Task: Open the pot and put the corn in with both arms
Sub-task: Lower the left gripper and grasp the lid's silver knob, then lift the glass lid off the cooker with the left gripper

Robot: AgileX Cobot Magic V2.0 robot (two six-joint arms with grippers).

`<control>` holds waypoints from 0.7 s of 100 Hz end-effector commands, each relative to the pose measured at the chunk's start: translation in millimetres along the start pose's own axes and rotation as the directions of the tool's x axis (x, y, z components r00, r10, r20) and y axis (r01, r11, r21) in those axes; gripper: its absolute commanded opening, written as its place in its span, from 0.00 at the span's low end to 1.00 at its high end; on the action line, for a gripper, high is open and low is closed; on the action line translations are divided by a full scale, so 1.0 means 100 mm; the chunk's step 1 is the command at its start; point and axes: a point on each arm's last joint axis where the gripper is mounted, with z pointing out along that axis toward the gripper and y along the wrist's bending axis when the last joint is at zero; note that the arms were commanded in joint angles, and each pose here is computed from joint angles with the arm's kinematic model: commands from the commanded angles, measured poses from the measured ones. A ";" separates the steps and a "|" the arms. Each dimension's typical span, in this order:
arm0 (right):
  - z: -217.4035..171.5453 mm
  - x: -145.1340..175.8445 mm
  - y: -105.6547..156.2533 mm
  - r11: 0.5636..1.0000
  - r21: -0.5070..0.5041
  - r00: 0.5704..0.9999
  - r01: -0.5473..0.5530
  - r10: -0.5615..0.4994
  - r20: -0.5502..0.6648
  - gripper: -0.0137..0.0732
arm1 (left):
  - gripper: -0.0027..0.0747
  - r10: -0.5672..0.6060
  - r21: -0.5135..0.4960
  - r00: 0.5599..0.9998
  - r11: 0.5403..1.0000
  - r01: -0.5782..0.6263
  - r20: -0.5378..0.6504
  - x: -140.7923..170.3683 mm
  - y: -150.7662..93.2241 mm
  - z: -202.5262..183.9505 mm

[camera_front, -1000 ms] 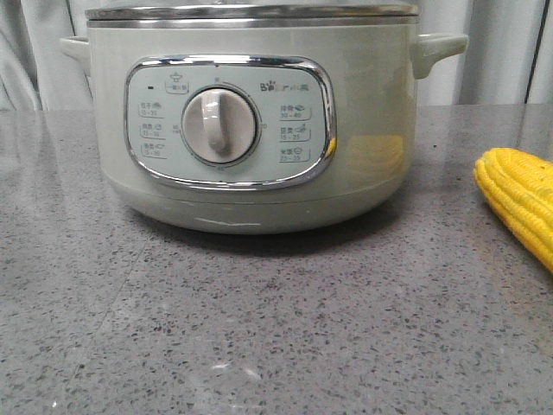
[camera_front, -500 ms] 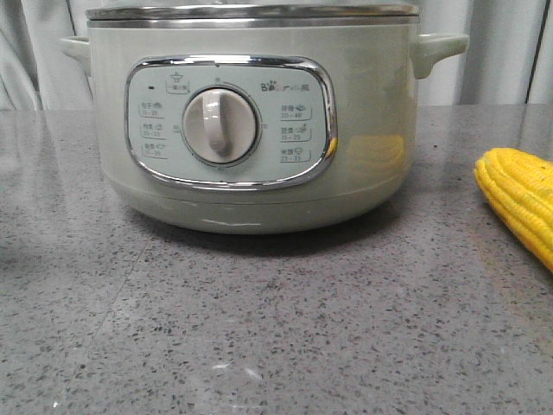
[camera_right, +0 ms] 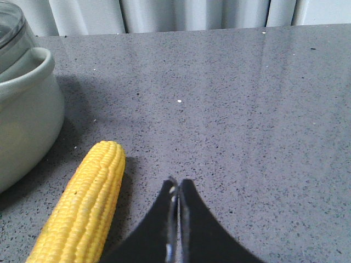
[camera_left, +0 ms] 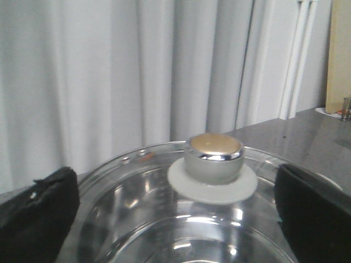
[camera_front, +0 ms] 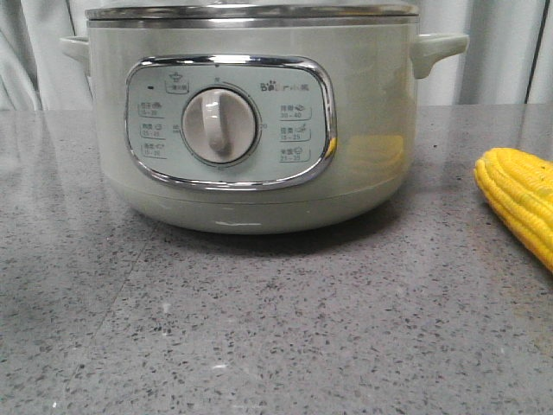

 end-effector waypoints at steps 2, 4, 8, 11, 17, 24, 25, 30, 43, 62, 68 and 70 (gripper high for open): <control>-0.01 -0.15 0.00 1.000 0.001 0.995 0.009 -0.009 0.096 0.08 | 0.90 0.007 0.031 0.990 0.999 -0.011 0.141 -0.24 -0.07 0.13; -0.01 -0.15 0.00 1.000 0.001 0.995 0.009 -0.009 0.096 0.08 | 0.90 0.007 0.031 0.990 0.999 -0.011 0.144 -0.25 -0.07 0.15; -0.01 -0.15 0.00 1.000 0.001 0.995 0.009 -0.009 0.096 0.08 | 0.90 0.007 0.031 0.990 0.999 -0.011 0.143 -0.26 -0.07 0.20; -0.01 -0.15 0.00 1.000 0.001 0.995 0.009 -0.009 0.096 0.08 | 0.90 0.007 0.031 0.990 0.999 -0.011 0.144 -0.26 -0.08 0.24; -0.01 -0.15 0.00 1.000 0.001 0.995 0.009 -0.009 0.096 0.08 | 0.90 0.007 0.031 0.990 0.999 -0.011 0.138 -0.27 -0.08 0.31; -0.01 -0.15 0.00 1.000 0.001 0.995 0.009 -0.009 0.096 0.08 | 0.90 0.008 0.030 0.993 0.999 -0.011 0.116 -0.28 -0.08 0.40; -0.01 -0.15 0.00 1.000 0.001 0.995 0.009 -0.009 0.096 0.08 | 0.90 0.008 0.029 0.994 1.000 -0.011 0.110 -0.27 -0.08 0.41; -0.01 -0.15 0.00 1.000 0.001 0.995 0.009 -0.009 0.096 0.08 | 0.90 0.008 0.028 0.996 1.000 -0.011 0.089 -0.27 -0.08 0.46; -0.01 -0.15 0.00 1.000 0.001 0.995 0.009 -0.009 0.096 0.08 | 0.90 0.006 0.033 0.998 0.999 -0.009 0.068 -0.28 -0.10 0.55; -0.01 -0.16 0.00 1.000 0.001 0.995 0.009 -0.009 0.102 0.08 | 0.90 0.004 0.037 0.999 0.999 -0.006 0.035 -0.21 -0.12 0.66; -0.01 -0.16 0.00 1.000 0.001 0.995 0.009 -0.009 0.102 0.08 | 0.90 0.005 0.036 1.000 0.999 -0.006 0.025 -0.18 -0.12 0.69; -0.01 -0.16 0.00 1.000 0.001 0.995 0.009 -0.009 0.102 0.08 | 0.90 0.005 0.036 1.000 0.999 -0.006 0.024 -0.17 -0.12 0.70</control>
